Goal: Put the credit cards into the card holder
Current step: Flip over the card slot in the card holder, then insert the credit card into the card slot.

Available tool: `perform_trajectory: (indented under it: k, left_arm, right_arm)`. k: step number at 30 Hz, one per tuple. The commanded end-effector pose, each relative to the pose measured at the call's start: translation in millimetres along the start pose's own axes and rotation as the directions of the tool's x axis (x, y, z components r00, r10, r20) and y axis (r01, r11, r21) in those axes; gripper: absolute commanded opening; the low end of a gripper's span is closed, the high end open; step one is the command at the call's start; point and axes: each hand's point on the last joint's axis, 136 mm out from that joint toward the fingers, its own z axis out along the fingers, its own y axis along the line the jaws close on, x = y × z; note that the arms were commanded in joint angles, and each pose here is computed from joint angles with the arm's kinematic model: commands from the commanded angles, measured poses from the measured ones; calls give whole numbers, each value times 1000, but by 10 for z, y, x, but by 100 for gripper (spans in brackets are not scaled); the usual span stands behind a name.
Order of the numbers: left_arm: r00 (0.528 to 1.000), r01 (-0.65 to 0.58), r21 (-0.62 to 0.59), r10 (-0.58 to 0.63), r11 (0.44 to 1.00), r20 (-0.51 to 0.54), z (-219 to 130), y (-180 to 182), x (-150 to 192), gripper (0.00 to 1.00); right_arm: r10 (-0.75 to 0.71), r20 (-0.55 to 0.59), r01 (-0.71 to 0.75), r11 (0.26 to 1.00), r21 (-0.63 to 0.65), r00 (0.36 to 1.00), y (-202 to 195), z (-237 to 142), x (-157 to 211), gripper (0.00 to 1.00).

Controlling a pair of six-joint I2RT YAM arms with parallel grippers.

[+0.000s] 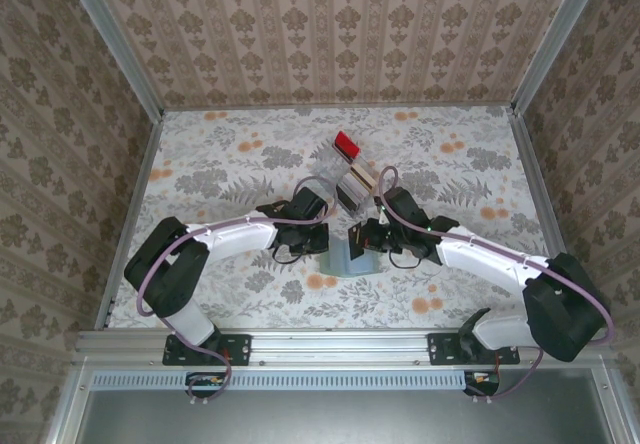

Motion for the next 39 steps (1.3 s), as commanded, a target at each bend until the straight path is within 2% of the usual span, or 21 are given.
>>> perform_trajectory:
  k: [1,6,9,16,19,22,25,29,39]
  left_arm:
    - [1000,14,-18,-14,1000,-13,50,72,41,7]
    - [1000,12,-30,-12,999,-7,27,107,49,11]
    - [1000,12,-46,-12,999,11,-34,148,43,17]
    - [994,62,-84,-54,995,98,-276,290,30,53]
    - [988,74,-63,-64,995,144,-328,280,-10,63]
    - [985,55,-15,-52,998,163,-327,201,-38,67]
    - [990,32,9,-33,999,134,-262,118,-37,64]
    - [995,13,16,-15,1000,98,-137,74,-24,53]
    - [999,21,-18,-20,1000,43,48,148,39,27]
  right_arm:
    - [15,-41,-16,999,-41,999,117,116,64,3]
    - [62,-92,-63,998,1,994,-58,357,205,3]
    - [85,-103,-81,996,42,991,-186,442,264,2]
    - [96,-115,-88,993,72,989,-290,501,328,2]
    - [98,-117,-89,993,75,988,-302,506,338,2]
    - [100,-112,-91,993,78,989,-313,494,339,2]
    - [102,-103,-97,994,58,989,-274,466,319,2]
    - [101,-91,-100,995,18,991,-183,415,284,2]
    - [103,-73,-103,995,16,992,-183,339,252,3]
